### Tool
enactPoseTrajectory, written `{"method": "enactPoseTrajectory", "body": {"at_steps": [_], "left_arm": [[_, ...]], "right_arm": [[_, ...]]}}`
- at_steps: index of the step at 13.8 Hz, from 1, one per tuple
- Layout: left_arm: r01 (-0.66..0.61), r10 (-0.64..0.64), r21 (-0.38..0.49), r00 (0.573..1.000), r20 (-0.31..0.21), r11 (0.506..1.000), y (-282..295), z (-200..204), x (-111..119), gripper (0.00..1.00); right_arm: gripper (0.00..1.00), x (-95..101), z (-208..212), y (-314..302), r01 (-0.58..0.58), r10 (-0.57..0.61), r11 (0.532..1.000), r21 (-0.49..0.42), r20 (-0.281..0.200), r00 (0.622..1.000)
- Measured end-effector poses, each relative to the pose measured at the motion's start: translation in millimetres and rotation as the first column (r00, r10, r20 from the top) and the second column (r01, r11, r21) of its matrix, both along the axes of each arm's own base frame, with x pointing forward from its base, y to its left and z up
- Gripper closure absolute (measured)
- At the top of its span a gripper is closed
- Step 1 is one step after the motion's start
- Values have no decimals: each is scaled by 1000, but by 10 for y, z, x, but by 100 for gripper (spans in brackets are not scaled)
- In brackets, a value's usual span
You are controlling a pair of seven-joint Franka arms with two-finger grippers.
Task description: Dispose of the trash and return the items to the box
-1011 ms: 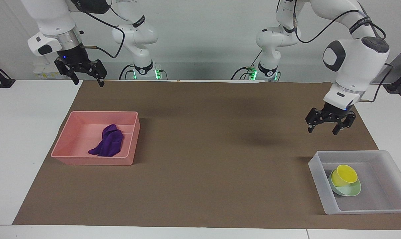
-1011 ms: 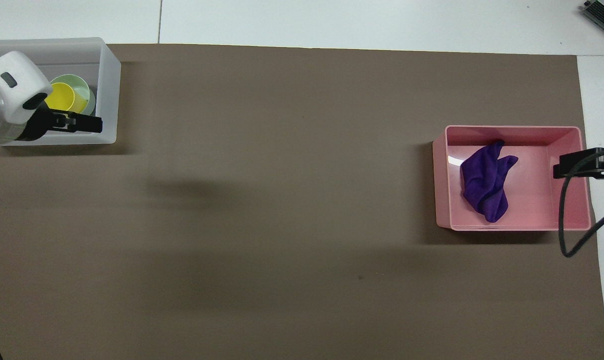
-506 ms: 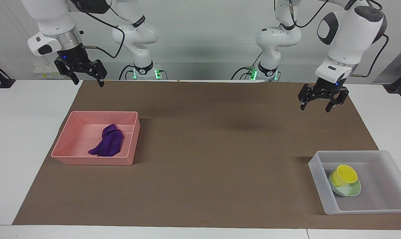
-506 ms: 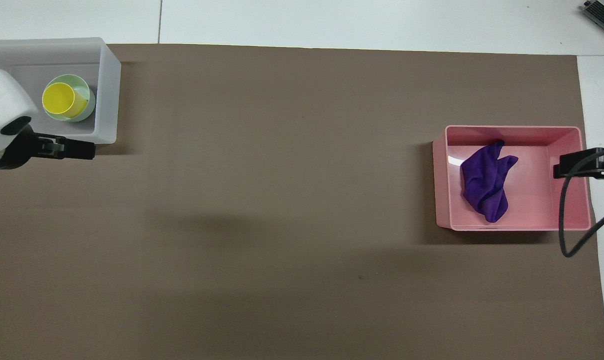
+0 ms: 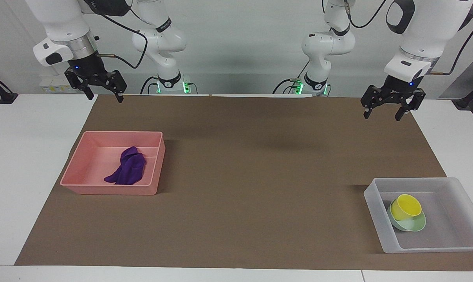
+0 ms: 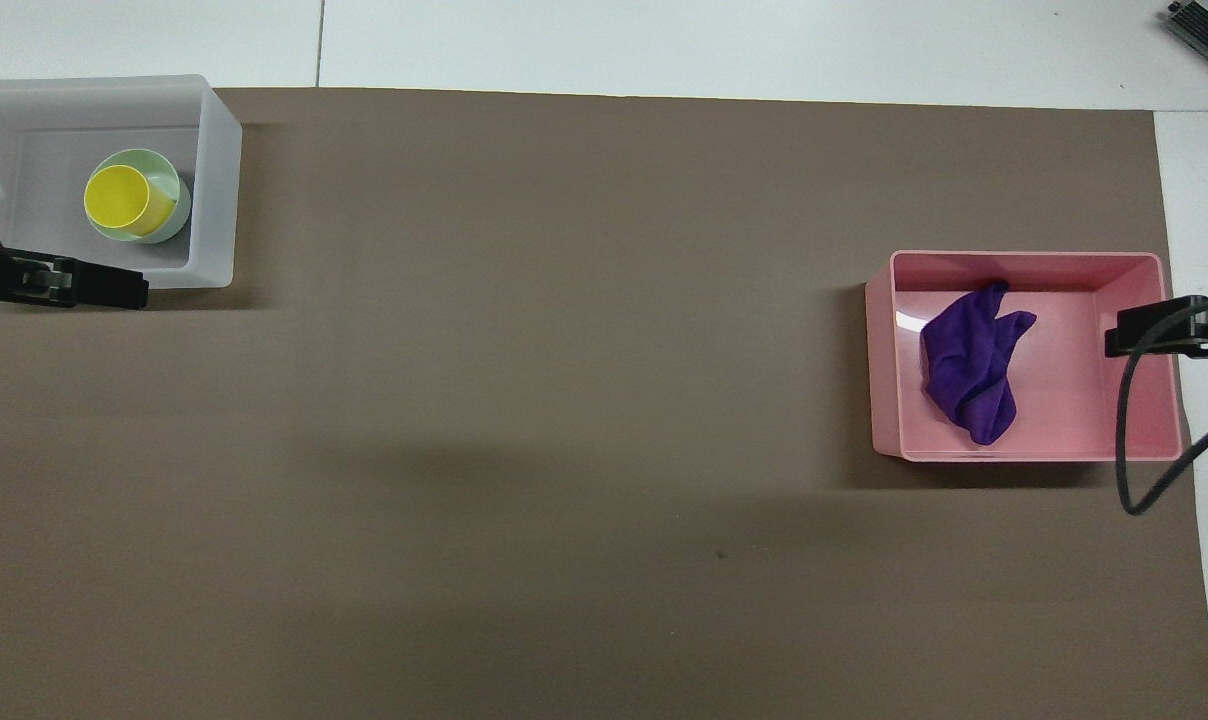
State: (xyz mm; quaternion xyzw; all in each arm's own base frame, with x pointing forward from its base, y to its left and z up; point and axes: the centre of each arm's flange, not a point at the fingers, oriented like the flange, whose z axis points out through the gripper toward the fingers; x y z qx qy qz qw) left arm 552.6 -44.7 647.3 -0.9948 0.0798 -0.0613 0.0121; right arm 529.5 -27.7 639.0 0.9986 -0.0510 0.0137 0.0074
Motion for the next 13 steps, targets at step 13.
{"method": "enactPoseTrajectory", "body": {"at_steps": [13], "left_arm": [[-11,12,1,998,-56,1000,119,-16,-23,0]], "right_arm": [[0,-1,2,1,0,0,1000,0,0,1000]]}}
